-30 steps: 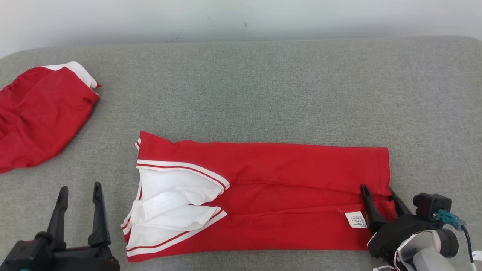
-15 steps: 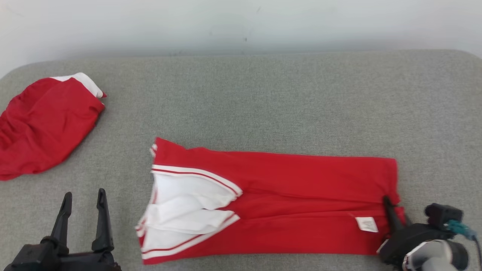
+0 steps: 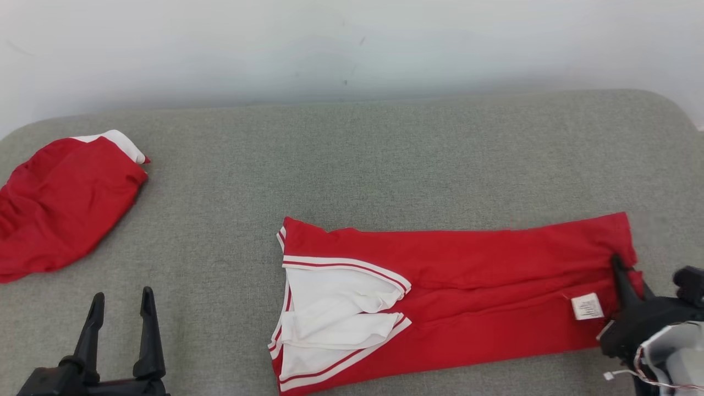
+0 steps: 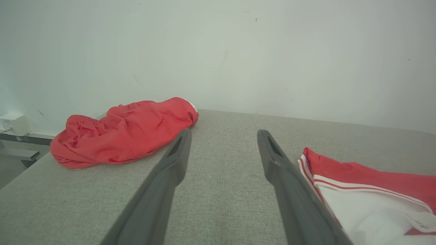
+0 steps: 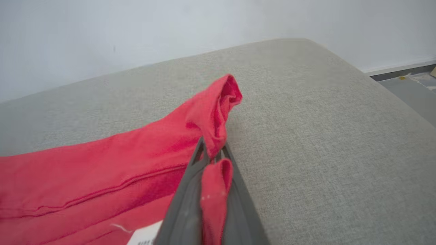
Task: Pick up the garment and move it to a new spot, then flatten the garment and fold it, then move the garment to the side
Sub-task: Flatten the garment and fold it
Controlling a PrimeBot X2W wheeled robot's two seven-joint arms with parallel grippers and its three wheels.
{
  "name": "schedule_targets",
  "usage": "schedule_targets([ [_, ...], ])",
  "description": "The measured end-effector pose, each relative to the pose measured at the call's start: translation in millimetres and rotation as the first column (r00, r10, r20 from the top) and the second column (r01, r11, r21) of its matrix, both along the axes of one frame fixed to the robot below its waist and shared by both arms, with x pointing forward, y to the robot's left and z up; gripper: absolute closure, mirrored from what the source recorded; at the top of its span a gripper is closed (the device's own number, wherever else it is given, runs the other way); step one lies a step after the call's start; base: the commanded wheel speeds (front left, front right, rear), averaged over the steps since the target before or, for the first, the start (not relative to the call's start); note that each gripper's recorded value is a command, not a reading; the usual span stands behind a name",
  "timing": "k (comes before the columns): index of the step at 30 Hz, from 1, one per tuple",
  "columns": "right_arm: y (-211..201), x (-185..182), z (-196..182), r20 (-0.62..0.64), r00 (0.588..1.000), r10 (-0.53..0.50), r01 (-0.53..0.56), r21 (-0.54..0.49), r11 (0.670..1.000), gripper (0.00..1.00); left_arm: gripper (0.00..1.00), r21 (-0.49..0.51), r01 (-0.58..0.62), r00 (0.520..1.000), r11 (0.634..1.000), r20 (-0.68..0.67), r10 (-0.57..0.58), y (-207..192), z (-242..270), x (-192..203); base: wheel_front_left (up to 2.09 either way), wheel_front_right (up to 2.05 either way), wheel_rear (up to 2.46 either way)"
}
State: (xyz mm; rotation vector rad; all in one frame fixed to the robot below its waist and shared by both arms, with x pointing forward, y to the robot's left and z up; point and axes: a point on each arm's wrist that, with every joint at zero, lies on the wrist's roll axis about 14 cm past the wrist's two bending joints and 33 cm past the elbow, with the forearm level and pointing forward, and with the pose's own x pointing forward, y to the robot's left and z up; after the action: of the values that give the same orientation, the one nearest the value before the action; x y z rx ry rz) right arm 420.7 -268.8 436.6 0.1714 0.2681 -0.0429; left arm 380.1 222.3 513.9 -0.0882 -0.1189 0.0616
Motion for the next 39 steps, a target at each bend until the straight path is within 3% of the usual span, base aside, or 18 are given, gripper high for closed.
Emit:
schedule_targets([
  [6, 54, 4, 14, 0.052, 0.991, 0.122, -0.125, 0.041, 0.991, 1.0, 0.0, -0.011, 0.001, 1.0, 1.0, -0.003, -0.002, -1, -1, -3, 0.0, 0.0, 0.0],
  [11, 117, -2, 26, 0.092, 0.962, 0.258, -0.266, 0.085, 0.96, 1.0, 0.0, -0.014, -0.007, 1.0, 1.0, -0.006, 0.007, 2, -2, -9, 0.0, 0.0, 0.0],
  [24, 259, -18, 56, 0.17, 0.833, 0.526, -0.551, 0.183, 0.814, 1.0, 0.0, -0.016, -0.043, 0.999, 0.999, -0.016, 0.043, 13, -4, -22, 0.0, 0.0, 0.0],
  [29, 289, -20, 53, 0.162, 0.794, 0.586, -0.608, 0.208, 0.766, 1.0, 0.0, -0.022, -0.06, 0.998, 0.998, -0.019, 0.06, 18, -5, -26, 0.0, 0.0, 0.0],
  [35, 327, -21, 60, 0.203, 0.734, 0.648, -0.678, 0.273, 0.682, 1.0, 0.0, -0.022, -0.08, 0.996, 0.997, -0.031, 0.08, 24, -9, -27, 0.0, 0.0, 0.0],
  [38, 332, -18, 49, 0.173, 0.729, 0.662, -0.681, 0.279, 0.677, 1.0, 0.0, -0.022, -0.085, 0.996, 0.996, -0.039, 0.084, 25, -11, -27, 0.0, 0.0, 0.0],
  [39, 332, -16, 44, 0.16, 0.732, 0.662, -0.677, 0.279, 0.681, 0.56, 0.0, -0.022, -0.086, 0.996, 0.996, -0.041, 0.085, 25, -11, -27, 0.0, 0.0, 0.0],
])
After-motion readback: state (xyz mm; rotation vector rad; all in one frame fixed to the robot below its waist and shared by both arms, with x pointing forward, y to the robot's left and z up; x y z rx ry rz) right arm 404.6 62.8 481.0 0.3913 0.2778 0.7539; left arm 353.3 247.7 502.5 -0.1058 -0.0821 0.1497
